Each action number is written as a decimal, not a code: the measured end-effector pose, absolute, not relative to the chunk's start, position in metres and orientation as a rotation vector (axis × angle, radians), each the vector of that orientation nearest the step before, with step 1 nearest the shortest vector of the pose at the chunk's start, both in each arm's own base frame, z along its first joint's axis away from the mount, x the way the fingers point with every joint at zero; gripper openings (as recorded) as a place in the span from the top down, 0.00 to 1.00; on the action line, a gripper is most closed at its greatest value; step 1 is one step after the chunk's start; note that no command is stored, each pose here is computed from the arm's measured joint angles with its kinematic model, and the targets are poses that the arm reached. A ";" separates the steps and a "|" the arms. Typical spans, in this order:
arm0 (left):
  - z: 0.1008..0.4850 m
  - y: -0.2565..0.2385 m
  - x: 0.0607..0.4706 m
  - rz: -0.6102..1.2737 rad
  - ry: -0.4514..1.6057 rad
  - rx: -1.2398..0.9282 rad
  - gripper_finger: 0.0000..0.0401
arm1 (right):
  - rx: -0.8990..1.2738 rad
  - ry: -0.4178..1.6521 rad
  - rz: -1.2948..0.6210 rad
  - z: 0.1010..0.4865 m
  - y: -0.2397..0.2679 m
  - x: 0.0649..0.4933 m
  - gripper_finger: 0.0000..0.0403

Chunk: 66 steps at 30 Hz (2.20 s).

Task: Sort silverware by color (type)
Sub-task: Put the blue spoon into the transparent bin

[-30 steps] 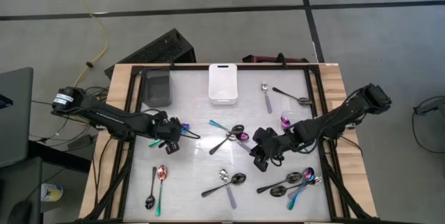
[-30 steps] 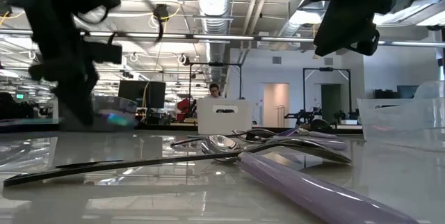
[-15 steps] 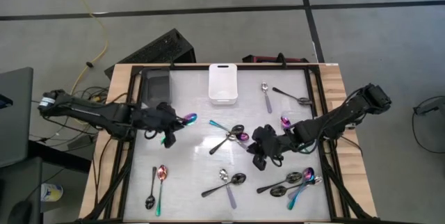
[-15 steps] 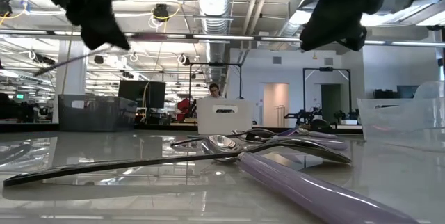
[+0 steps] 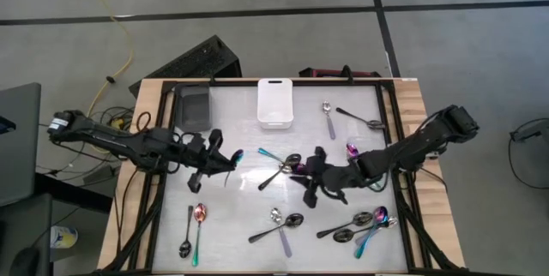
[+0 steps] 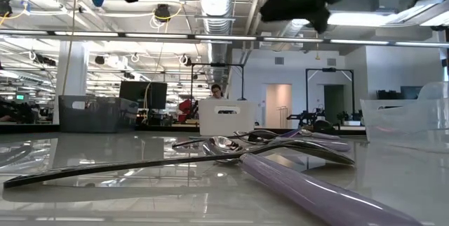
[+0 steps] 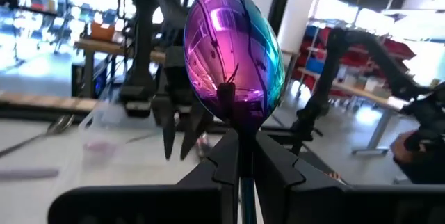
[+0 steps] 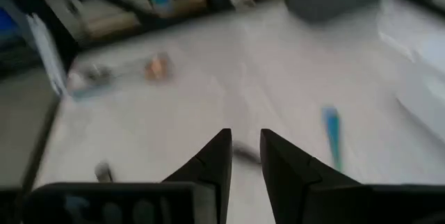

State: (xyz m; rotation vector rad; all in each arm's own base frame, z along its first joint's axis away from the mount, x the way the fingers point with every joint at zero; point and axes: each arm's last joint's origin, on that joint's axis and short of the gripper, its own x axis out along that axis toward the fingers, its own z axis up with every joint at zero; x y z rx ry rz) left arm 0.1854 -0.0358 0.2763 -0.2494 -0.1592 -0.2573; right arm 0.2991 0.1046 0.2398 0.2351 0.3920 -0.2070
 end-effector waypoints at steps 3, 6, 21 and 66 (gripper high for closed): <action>0.270 -0.036 0.187 -0.250 -0.137 -0.249 0.97 | 0.175 0.296 -0.172 0.233 0.107 0.317 0.75; 0.267 -0.036 0.189 -0.242 -0.120 -0.253 0.97 | 0.142 0.218 -0.131 0.224 0.104 0.334 0.75; 0.263 -0.036 0.191 -0.236 -0.093 -0.221 0.97 | 0.136 0.045 -0.111 0.202 0.062 0.393 0.74; 0.263 -0.036 0.192 -0.210 -0.092 -0.170 0.97 | 0.038 -0.051 0.201 0.233 0.078 0.445 0.32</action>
